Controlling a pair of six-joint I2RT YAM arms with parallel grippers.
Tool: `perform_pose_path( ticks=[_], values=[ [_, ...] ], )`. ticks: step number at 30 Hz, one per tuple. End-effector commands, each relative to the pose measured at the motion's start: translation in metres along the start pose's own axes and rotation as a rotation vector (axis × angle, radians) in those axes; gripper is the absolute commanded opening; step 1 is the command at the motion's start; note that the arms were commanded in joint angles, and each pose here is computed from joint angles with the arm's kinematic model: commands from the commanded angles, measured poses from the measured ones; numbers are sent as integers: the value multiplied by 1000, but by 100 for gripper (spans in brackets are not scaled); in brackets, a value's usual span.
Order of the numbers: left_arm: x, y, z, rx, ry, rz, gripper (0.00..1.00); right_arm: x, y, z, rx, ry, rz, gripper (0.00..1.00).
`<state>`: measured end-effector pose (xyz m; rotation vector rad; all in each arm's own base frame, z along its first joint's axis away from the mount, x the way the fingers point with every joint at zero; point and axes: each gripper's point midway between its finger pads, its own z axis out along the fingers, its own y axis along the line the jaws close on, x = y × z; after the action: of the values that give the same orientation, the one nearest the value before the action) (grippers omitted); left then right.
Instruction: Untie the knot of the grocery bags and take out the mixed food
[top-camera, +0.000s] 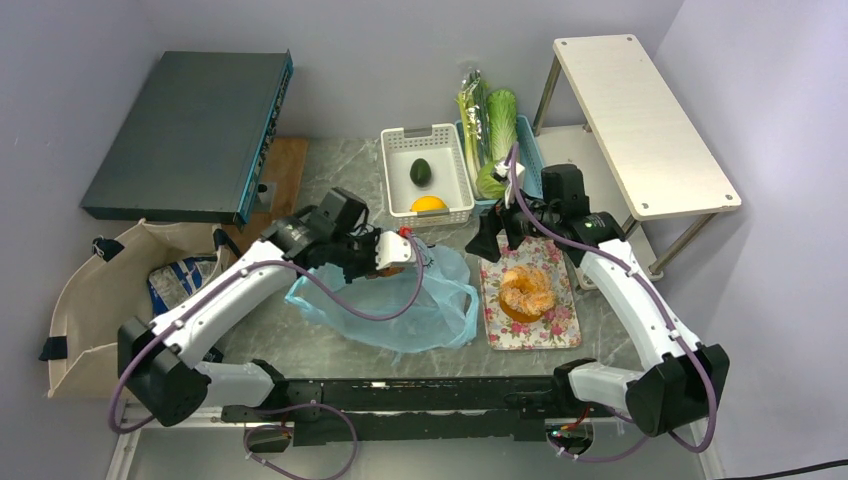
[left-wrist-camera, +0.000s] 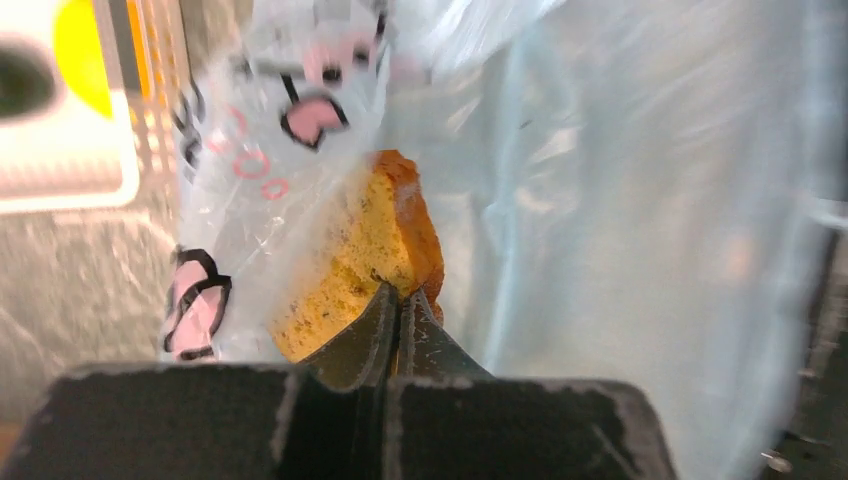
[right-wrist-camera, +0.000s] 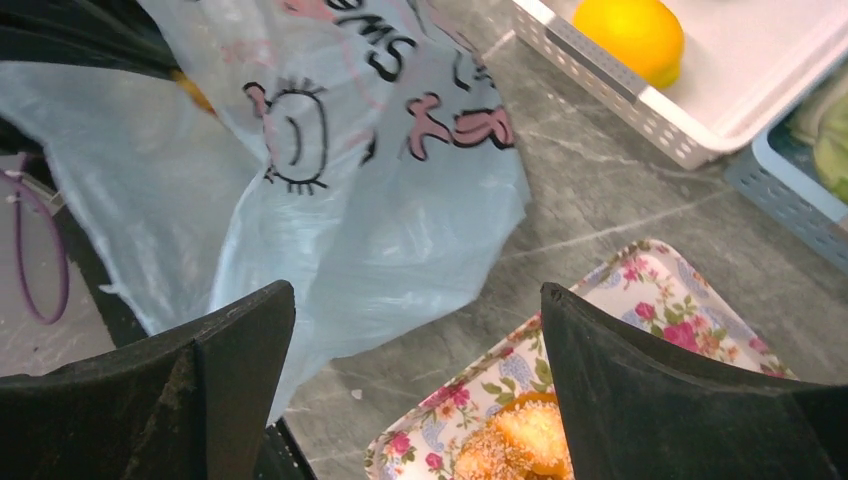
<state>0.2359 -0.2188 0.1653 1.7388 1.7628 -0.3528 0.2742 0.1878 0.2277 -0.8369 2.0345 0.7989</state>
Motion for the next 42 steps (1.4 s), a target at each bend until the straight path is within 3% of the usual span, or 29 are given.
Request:
perform_pose_path(
  ticks=[1,9,16,19,25,27,33,36,42],
  values=[
    [-63,-60,-63,304,-236,2,0,-42,42,-19,-141,-124,-200,95],
    [-141,-70,-130,435,-462,-52,0,-51,122,-15,-273,-225,-666,100],
    [-178,-69,-151,517,-587,-119,0,-88,152,-8,-260,-387,-797,96],
    [-181,-63,-156,524,-617,-161,0,-91,169,-11,-293,-408,-837,73],
    [-178,-45,-157,447,-628,-180,0,-80,180,-26,-277,-434,-869,7],
    [-176,-36,-154,386,-616,-199,19,-80,174,-27,-244,-412,-819,0],
    [-166,-15,-148,218,-593,-200,75,-75,155,-35,-155,-338,-706,0],
    [-168,-13,-154,161,-644,-134,84,-74,156,-43,-178,-326,-635,0],
    [-162,-14,-153,-21,-695,141,96,-77,175,-49,-297,-328,-545,0]
  ],
)
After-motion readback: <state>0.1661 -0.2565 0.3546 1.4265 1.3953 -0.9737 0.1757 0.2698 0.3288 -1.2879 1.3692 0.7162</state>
